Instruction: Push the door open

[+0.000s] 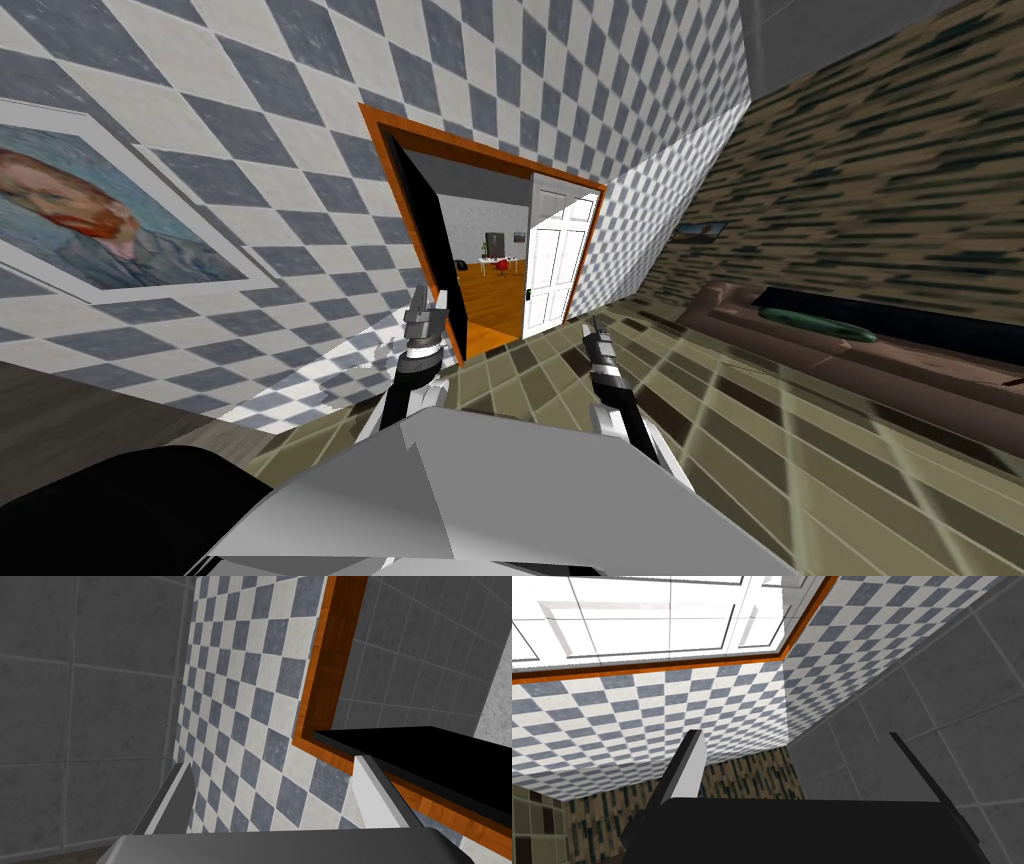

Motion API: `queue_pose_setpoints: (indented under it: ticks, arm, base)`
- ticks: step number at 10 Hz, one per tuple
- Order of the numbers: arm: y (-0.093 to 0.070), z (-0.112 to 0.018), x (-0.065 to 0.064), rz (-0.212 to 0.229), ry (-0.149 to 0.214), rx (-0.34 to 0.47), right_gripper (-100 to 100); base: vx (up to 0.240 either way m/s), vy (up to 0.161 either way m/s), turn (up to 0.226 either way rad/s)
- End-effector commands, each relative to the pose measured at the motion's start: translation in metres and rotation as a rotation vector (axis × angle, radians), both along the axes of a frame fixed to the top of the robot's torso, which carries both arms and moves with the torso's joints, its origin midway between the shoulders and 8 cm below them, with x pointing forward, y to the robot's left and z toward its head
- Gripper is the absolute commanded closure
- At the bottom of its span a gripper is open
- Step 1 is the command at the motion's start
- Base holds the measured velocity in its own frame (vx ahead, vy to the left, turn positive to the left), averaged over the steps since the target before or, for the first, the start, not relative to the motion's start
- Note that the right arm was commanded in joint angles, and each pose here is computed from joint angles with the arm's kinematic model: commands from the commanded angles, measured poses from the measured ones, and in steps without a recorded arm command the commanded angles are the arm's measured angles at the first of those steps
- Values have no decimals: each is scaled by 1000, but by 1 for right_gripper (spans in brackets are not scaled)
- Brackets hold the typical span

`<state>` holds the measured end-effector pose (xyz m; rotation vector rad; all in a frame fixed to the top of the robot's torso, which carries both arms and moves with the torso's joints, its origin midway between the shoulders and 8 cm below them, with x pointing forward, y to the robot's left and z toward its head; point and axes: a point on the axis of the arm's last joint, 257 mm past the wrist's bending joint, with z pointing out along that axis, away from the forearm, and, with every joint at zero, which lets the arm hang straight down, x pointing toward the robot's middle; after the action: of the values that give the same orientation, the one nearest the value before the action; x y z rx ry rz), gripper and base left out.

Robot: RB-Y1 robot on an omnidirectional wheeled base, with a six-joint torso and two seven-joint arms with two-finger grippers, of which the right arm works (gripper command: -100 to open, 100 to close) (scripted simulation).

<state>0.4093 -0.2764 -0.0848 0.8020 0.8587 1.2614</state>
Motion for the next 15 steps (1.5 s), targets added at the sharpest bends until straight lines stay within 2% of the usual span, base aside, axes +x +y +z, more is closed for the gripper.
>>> queue_pose_setpoints:
  ticks: [1,15]
  arm:
    - [3,-9,6,8,12,-2,-100]
    - [19,-88,37,64,126,-8,-100]
  base:
    - [106,-48,45]
    - [98,-31,50]
